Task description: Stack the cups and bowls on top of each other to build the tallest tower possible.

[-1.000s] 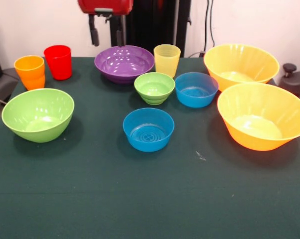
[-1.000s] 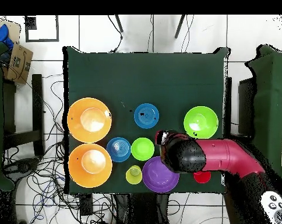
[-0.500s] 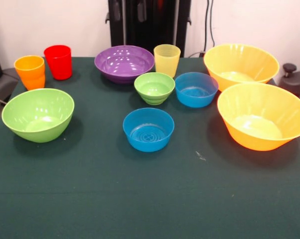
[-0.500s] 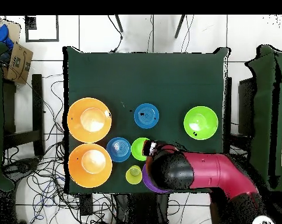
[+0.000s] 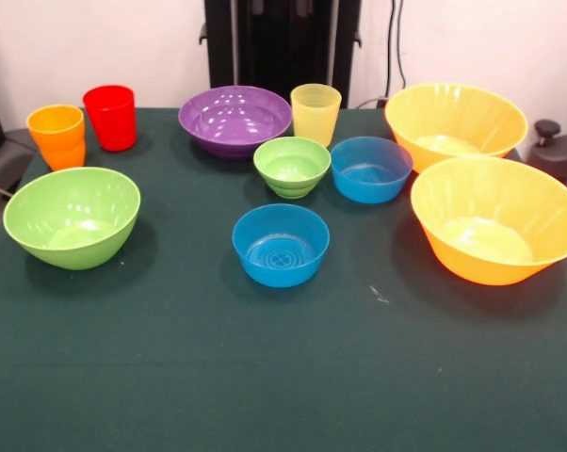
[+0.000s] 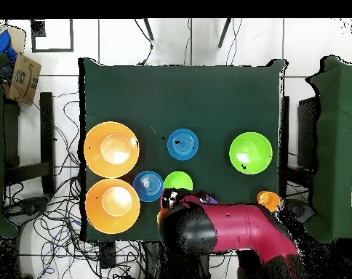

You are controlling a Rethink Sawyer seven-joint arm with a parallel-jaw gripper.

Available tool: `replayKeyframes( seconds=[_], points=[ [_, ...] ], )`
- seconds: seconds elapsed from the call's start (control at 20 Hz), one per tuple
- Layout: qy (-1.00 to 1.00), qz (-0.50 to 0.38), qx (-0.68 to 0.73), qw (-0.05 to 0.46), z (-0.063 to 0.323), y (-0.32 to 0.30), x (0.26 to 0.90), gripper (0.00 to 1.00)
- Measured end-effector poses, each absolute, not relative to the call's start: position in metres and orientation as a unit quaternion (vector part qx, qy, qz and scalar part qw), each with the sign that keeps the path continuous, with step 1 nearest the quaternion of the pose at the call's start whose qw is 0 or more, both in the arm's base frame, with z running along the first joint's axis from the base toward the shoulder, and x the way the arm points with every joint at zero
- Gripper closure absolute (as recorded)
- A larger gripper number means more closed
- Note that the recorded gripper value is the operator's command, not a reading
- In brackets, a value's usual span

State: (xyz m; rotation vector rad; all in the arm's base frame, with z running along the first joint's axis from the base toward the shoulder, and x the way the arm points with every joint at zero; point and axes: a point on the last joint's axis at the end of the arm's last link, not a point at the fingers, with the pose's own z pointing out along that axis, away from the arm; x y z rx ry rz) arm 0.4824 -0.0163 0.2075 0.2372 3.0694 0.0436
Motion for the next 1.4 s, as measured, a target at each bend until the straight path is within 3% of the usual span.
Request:
replayKeyframes(
  seconds=[0.85,1.4],
  points=[
    [0.997,0.003,0.036,0.065,0.186,0.031,0.465,0.00],
    [0.999,-0.006,0.046,0.025,0.160,0.036,0.437,0.00]
  ],
)
